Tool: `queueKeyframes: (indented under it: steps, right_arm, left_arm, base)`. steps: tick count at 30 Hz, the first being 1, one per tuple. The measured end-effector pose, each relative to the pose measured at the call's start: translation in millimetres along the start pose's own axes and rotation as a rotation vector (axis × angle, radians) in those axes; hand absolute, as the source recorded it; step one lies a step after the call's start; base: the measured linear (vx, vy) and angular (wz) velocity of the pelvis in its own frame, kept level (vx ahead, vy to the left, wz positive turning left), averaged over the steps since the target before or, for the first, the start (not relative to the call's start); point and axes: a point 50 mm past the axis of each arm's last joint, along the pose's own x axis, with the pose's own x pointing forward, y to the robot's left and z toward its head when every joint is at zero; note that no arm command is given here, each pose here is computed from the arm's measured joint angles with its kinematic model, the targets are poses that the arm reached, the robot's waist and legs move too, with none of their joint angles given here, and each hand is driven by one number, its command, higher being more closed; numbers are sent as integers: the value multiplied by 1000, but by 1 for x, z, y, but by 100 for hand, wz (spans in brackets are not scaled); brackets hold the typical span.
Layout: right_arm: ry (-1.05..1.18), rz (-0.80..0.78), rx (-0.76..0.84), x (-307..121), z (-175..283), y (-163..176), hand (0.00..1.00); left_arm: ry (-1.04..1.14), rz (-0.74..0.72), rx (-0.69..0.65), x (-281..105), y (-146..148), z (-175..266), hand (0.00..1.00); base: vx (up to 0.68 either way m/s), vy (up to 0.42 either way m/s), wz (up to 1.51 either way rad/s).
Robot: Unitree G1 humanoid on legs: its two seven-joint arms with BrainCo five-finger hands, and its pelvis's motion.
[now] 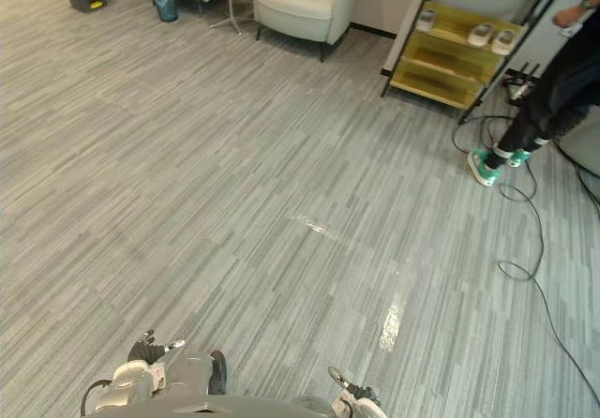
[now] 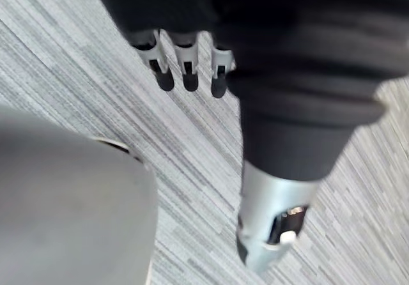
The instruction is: Pick up cushions and gather them together orderly.
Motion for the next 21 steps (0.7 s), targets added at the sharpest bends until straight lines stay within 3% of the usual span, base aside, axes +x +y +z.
queueKeyframes:
  steps: [8,21]
  right_arm:
    - [-45,14,-25,-1,7,0,0]
    - [13,-64,-58,6,7,-28,0]
  left_arm:
    - [65,0,54,-1,4,-15,0]
    - [86,-35,75,-3,-6,-22,0]
  base:
    - [292,60,-27]
    - [263,-174,-16]
